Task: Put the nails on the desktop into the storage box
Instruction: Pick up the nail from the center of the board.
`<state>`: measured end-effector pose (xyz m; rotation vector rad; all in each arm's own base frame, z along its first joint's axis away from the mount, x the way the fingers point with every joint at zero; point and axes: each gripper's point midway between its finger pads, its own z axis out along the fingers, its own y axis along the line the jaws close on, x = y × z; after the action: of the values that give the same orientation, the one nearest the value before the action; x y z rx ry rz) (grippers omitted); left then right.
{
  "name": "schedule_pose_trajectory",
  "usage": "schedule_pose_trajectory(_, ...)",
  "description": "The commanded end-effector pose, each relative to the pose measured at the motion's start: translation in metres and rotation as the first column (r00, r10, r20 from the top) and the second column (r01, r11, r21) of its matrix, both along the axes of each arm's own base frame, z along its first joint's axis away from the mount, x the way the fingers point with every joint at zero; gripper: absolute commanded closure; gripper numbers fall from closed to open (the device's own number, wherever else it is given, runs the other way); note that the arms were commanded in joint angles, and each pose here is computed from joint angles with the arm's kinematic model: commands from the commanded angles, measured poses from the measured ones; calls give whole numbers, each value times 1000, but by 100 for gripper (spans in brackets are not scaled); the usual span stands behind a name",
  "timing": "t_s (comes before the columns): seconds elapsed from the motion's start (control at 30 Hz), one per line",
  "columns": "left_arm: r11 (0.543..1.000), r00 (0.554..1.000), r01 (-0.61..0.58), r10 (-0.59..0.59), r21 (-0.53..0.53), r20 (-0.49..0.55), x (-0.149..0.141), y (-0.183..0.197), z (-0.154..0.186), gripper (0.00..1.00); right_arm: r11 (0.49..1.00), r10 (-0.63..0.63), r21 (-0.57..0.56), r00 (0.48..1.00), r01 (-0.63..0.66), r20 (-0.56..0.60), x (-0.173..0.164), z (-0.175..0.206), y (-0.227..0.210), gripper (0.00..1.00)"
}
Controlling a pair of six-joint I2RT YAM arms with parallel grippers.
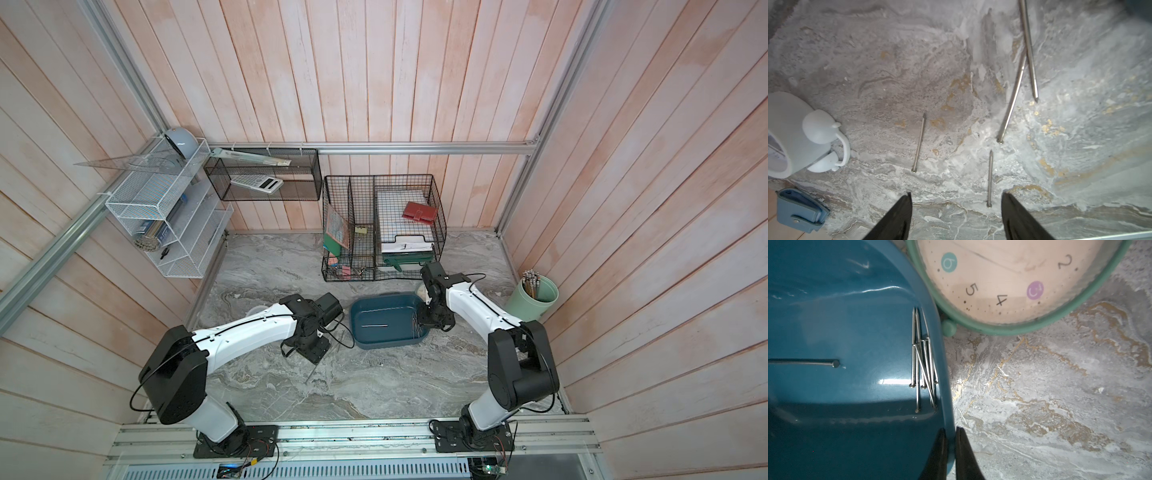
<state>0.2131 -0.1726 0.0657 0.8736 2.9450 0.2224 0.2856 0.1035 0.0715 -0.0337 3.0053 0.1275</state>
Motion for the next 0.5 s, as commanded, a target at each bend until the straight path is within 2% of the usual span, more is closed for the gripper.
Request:
schedule_pose_trajectory(0.0, 999, 999, -31, 30, -41, -16, -2, -11, -11, 28, 1000, 21, 2, 999, -21, -50, -12, -10, 1, 100)
schedule_pose_trajectory(0.07, 999, 998, -37, 36, -23, -47, -6, -12, -19, 30, 1000, 23, 9, 999, -23, -44, -11, -9, 2, 100)
schedule_pose_trajectory(0.13, 996, 995, -58, 53, -62, -83, -14, -18, -29, 30, 1000, 25, 9, 999, -25, -45, -11, -9, 2, 100)
schedule_pose_trajectory(0.3, 992, 989, -106, 98, -70, -110, -22, -17, -51, 30, 999, 28, 17, 998, -27, -49, -12, -12, 4, 100)
schedule_pose_trajectory(0.47, 987, 980, -138, 124, -86, -158, -36, -16, -73, 38, 999, 34, 9, 998, -33, -50, -11, -12, 3, 100)
